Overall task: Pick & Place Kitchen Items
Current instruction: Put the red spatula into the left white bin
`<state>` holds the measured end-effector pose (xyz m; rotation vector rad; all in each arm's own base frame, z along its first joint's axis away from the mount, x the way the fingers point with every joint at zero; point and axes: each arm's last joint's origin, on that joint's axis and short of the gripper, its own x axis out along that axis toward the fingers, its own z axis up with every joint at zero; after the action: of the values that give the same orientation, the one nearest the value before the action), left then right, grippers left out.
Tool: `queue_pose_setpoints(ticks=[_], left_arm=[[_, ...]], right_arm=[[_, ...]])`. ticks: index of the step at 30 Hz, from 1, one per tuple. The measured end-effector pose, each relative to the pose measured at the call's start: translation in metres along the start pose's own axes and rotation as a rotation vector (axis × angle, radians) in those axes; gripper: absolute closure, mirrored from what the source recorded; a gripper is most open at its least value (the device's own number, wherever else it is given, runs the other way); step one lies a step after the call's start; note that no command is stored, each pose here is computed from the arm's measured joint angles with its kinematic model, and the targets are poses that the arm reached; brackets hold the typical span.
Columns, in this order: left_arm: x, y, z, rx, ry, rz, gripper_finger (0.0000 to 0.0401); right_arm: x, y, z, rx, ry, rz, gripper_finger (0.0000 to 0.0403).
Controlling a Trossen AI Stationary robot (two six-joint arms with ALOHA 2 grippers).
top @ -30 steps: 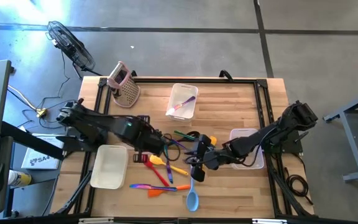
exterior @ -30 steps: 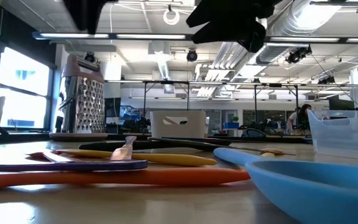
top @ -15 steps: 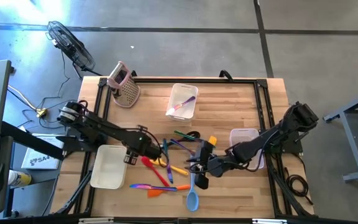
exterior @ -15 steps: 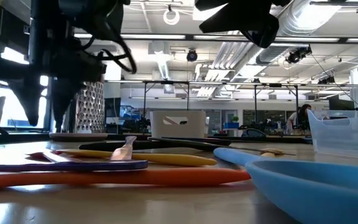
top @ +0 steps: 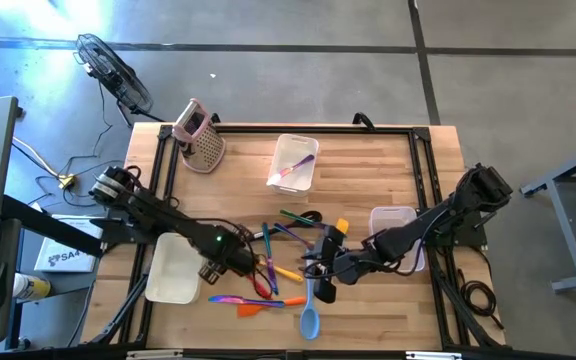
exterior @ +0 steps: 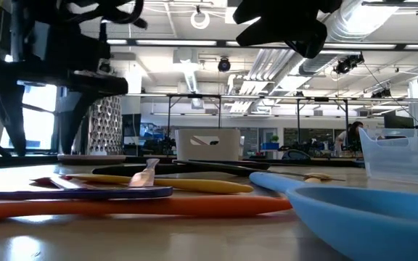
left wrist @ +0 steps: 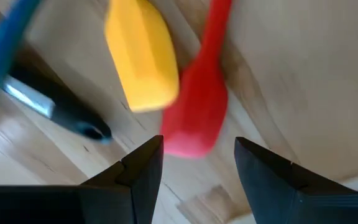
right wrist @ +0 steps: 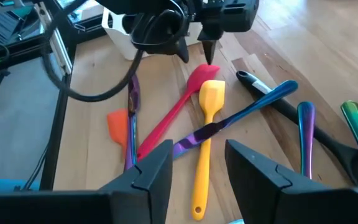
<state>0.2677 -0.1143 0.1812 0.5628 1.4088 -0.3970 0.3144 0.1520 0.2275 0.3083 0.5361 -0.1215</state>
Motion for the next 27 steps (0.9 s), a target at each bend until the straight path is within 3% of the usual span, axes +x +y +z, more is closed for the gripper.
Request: queue_pose_setpoints(ticks=[16,27], left_arm=[[0.034,-0.001,-0.009,0.044,-0.066,-0.028,0.0210],[0.038,-0.001,-0.010,0.101,-0.072,-0.010,0.0210]], right_arm=[[0.000,0.000,0.000,0.005,0.001,0.002,0.0263],[0.000,0.000,0.001,0.014,-0.009,0.006,0.0263]])
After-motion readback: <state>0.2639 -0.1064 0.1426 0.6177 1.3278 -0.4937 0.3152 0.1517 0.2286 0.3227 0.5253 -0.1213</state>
